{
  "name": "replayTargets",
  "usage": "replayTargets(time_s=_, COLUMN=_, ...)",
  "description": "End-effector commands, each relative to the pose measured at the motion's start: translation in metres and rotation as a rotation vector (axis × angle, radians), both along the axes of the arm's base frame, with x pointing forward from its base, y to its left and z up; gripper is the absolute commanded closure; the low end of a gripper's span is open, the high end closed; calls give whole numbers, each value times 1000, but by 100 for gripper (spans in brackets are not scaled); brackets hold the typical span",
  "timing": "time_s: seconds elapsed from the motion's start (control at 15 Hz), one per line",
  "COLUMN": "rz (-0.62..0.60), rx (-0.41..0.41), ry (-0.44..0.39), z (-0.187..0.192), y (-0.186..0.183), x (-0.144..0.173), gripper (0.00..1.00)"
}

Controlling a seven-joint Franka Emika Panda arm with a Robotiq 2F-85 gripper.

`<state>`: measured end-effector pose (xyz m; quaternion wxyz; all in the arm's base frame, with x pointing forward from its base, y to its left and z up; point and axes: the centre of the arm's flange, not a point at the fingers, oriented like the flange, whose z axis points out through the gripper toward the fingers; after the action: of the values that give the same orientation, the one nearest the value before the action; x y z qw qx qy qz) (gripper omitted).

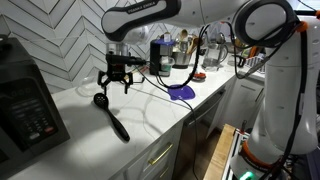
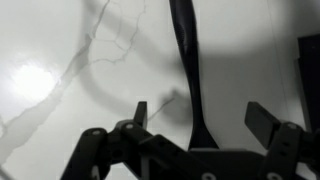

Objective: Put the black spatula in the silver tin on the right with utensils in it

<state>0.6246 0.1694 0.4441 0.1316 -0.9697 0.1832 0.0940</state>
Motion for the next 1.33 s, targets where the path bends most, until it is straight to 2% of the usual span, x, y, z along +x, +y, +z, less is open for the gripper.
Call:
replayTargets(time_s=0.0, rz=1, rx=1, ry=-2, z=2, y=0, x=0, gripper=0)
replayTargets(time_s=0.47, rz=1, rx=2, ry=-5, z=4, y=0, x=1, gripper=0)
replayTargets(time_s=0.8, rz=25, rx=-86, ry=-1, z=-15, y=46, x=2, gripper=0)
replayTargets(time_s=1.0, rz=35, rx=-224, ry=-4, z=-35, y=68, x=7, gripper=0)
replayTargets(time_s=1.13, rz=39, rx=-247, ry=-31, z=-51, y=72, x=14, gripper=0)
replayTargets(time_s=1.27, rz=44, rx=-233, ry=-55, z=-65, y=72, x=24, gripper=0)
